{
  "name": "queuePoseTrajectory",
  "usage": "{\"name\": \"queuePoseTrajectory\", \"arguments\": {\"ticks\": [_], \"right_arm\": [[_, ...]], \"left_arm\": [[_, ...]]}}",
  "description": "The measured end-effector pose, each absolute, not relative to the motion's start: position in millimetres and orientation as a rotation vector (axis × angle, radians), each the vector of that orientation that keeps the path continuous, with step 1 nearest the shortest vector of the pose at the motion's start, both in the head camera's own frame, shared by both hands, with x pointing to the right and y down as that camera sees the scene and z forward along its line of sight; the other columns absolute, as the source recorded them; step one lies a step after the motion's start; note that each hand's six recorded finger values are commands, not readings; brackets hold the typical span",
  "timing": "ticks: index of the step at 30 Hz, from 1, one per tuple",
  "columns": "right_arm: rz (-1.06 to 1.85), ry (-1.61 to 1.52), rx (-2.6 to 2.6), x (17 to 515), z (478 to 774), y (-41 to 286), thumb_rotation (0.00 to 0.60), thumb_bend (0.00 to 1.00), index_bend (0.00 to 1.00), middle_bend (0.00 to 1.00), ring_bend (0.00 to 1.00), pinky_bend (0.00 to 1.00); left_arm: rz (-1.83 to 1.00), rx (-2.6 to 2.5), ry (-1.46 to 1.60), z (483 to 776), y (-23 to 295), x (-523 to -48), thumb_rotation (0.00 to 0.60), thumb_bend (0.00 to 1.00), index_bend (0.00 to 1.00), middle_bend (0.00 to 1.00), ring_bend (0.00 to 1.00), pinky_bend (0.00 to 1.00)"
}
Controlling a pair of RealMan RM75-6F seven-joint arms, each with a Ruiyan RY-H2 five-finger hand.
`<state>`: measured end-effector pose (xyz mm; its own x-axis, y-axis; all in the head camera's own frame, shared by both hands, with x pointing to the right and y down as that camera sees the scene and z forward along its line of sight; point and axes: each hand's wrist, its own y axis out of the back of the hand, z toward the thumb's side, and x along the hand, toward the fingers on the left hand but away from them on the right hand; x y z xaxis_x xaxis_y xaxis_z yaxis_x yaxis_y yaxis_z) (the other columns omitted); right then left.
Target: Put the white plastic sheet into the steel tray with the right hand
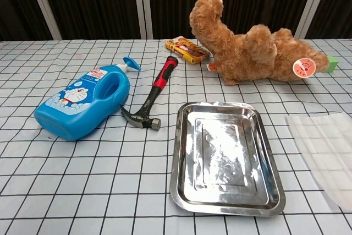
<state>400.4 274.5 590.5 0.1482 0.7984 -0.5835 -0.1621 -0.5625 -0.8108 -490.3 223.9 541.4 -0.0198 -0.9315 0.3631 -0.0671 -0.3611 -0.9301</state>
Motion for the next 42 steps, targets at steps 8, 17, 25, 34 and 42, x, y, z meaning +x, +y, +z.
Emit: {"name": "queuePoseTrajectory", "arguments": {"ticks": [8, 17, 25, 34, 42], "right_arm": [[1.543, -0.573, -1.636, 379.2, 617.2, 294.6, 0.600, 0.36, 0.00, 0.00, 0.00, 0.00], [1.582, -0.525, -1.651, 379.1, 624.5, 312.8, 0.600, 0.36, 0.00, 0.00, 0.00, 0.00], [1.608, -0.487, -1.638, 379.7, 624.8, 318.9, 0.600, 0.36, 0.00, 0.00, 0.00, 0.00], [1.622, -0.467, -1.599, 386.4, 643.7, 312.6, 0.600, 0.36, 0.00, 0.00, 0.00, 0.00], [1.647, -0.454, -1.599, 387.3, 658.1, 309.4, 0.600, 0.36, 0.01, 0.00, 0.00, 0.00]], "left_arm": [[-1.463, -1.516, 1.089, 539.3, 221.7, -489.3, 0.600, 0.00, 0.00, 0.00, 0.00, 0.00], [-1.436, -1.554, 1.090, 530.6, 217.4, -480.1, 0.600, 0.00, 0.00, 0.00, 0.00, 0.00], [-1.429, -1.562, 1.085, 528.3, 217.0, -475.9, 0.600, 0.00, 0.00, 0.00, 0.00, 0.00], [-1.424, -1.564, 1.092, 528.9, 217.4, -474.5, 0.600, 0.00, 0.00, 0.00, 0.00, 0.00], [-1.431, -1.563, 1.092, 530.9, 217.8, -475.8, 0.600, 0.00, 0.00, 0.00, 0.00, 0.00]]}}
